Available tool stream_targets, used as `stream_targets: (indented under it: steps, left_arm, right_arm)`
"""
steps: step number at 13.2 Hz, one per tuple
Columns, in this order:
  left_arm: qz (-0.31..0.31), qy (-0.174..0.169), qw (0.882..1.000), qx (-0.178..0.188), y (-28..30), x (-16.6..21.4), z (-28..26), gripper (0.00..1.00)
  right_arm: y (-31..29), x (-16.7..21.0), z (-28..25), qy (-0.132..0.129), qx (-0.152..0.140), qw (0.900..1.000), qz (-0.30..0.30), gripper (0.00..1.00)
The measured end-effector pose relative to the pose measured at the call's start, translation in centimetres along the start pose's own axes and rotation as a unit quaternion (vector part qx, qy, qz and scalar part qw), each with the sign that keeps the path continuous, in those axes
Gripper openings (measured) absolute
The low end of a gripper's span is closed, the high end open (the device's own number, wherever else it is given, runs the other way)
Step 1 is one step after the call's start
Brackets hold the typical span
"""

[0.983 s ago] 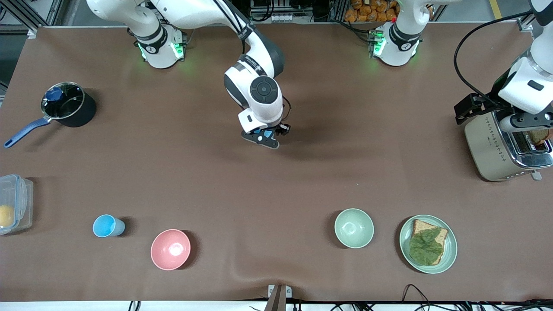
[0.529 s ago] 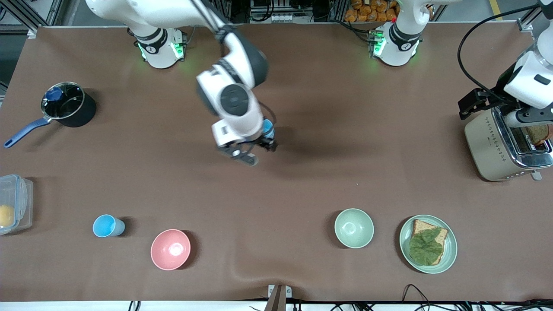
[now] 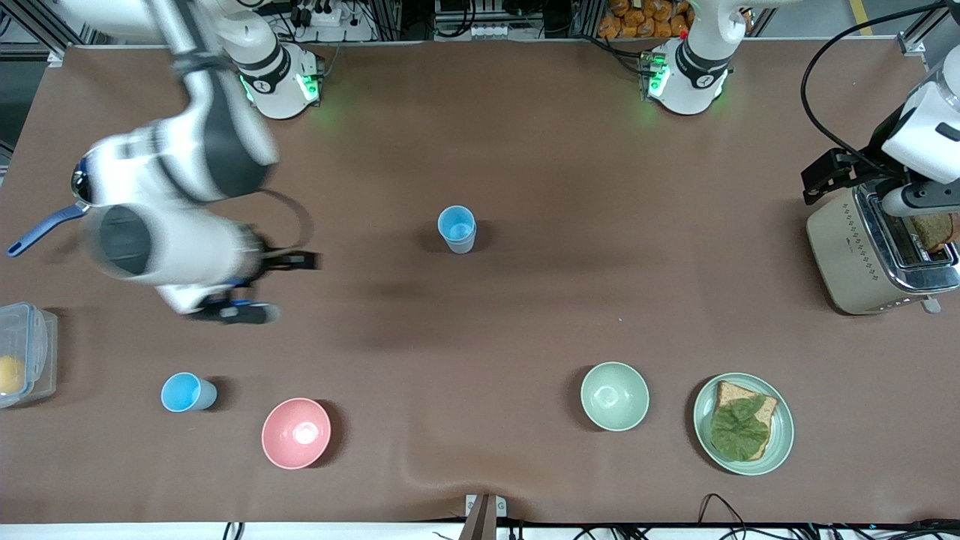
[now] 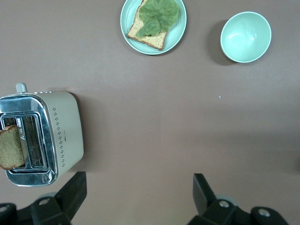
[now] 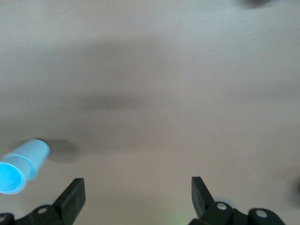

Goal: Stack blue cups with both arms

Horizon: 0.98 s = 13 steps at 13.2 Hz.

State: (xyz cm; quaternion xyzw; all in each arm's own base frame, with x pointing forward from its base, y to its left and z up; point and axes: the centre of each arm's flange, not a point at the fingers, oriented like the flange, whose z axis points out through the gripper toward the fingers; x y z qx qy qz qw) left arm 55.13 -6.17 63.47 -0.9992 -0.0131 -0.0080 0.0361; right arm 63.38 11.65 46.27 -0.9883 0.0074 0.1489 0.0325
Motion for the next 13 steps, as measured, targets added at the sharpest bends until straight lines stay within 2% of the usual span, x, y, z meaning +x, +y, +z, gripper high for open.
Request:
stream_targets:
  steps: [2,4,6,9,11,13]
  left_arm:
    - [0.0,0.002,1.0,0.0,0.0,0.0,-0.2,1.0]
    - [0.0,0.003,1.0,-0.001,0.0,0.0,-0.3,1.0]
    - [0.0,0.001,1.0,-0.017,0.3,0.0,-0.3,1.0]
    - [0.001,-0.002,0.999,-0.035,0.7,-0.1,-0.4,1.0]
    - [0.0,-0.002,0.999,-0.035,0.6,-0.1,-0.4,1.0]
    - [0.0,-0.002,0.999,-0.035,0.6,-0.1,-0.4,1.0]
  right_arm:
    - [7.2,-0.9,-2.9,0.012,0.008,1.0,-0.006,1.0]
    - [11.0,-3.5,-6.0,0.035,-0.01,0.999,-0.002,1.0]
    - [11.2,-7.0,-9.1,0.062,-0.027,0.998,-0.003,1.0]
    - [11.4,-11.1,-12.8,0.101,-0.029,0.994,-0.003,1.0]
    - [12.1,-12.5,-14.2,0.115,-0.033,0.993,-0.017,1.0]
    - [14.0,-13.0,-14.7,0.118,-0.035,0.992,-0.036,1.0]
